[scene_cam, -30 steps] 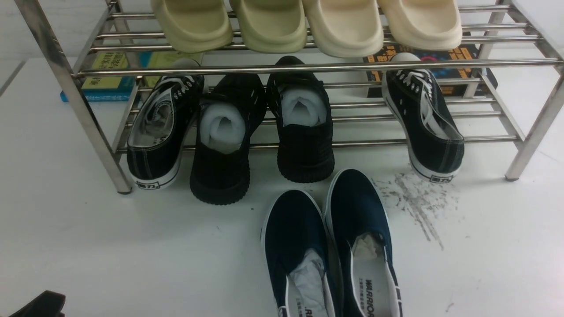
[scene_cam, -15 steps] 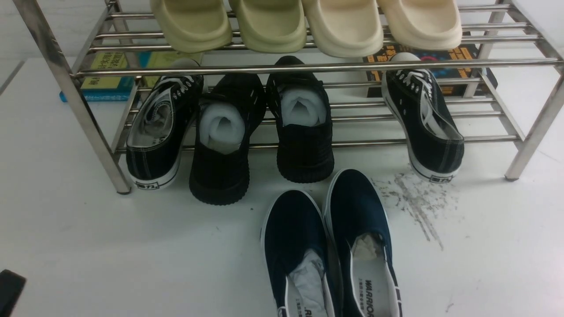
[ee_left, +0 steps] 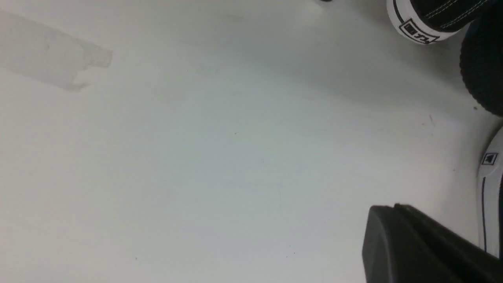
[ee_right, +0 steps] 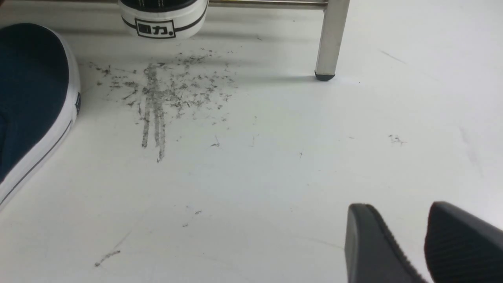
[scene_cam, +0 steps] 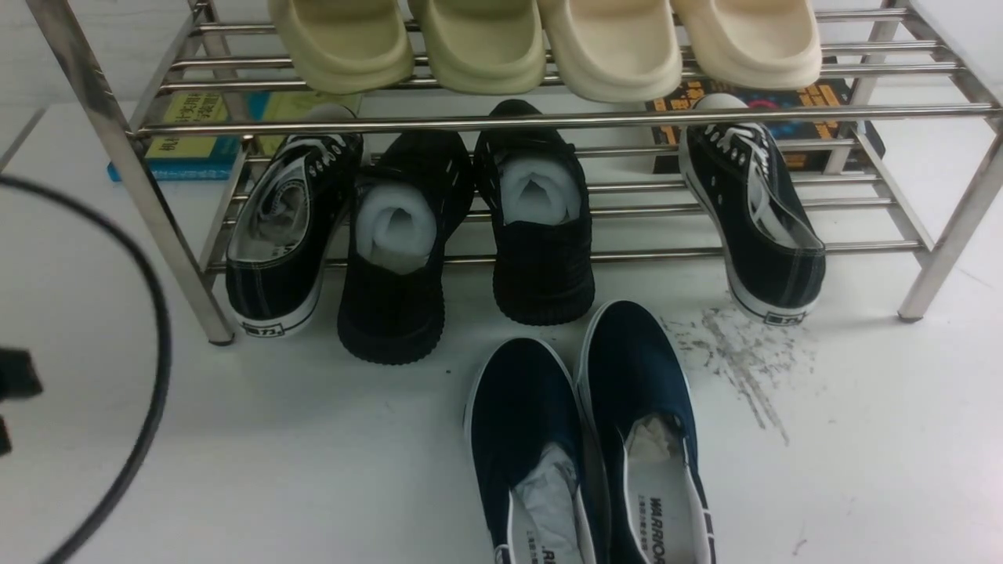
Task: Take the shoes off the shelf with your hand on the white table.
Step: 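Grasp the leftmost shoe on the bottom shelf of the shoe rack with the left gripper, then set the held shoe down on the floor in front of the rack with the left gripper, then grasp a shoe standing on the lower shelf of the shoe rack with the left gripper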
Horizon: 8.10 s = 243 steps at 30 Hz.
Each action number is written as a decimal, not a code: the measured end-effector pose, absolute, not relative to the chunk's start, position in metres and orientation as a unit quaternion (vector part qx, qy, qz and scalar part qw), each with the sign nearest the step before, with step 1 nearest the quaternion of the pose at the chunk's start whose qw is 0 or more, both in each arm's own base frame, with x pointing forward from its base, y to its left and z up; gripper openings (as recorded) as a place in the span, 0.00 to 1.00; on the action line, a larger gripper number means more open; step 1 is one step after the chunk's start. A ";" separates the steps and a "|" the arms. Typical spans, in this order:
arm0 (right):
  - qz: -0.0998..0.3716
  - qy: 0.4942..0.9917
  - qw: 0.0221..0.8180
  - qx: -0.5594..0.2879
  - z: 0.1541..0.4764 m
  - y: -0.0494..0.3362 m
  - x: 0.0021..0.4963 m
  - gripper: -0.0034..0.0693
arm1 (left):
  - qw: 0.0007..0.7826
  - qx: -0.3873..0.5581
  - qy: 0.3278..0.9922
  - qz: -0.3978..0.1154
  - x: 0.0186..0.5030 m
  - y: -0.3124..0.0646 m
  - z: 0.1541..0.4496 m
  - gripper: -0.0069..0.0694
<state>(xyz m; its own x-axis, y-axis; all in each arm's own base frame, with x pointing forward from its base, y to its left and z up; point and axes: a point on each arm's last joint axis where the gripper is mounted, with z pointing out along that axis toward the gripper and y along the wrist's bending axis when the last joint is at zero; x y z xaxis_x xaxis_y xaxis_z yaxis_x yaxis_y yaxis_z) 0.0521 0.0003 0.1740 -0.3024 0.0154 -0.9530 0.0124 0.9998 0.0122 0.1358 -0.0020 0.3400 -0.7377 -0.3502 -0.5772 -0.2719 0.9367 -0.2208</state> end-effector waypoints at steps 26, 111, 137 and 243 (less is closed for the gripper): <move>0.001 0.807 0.591 0.009 0.174 0.000 0.052 0.37 | 0.309 -0.011 0.950 -0.048 0.321 -0.151 0.314 0.58; 0.001 0.807 0.590 0.009 0.174 0.000 0.052 0.37 | 0.204 -0.147 0.967 -0.028 0.114 -0.041 0.262 0.16; 0.001 0.807 0.590 0.009 0.174 0.000 0.052 0.37 | 0.255 -0.019 0.967 0.015 0.174 -0.066 0.196 0.17; 0.001 0.807 0.590 0.009 0.174 0.000 0.052 0.38 | 0.299 -0.052 0.949 -0.087 0.328 -0.253 0.290 0.11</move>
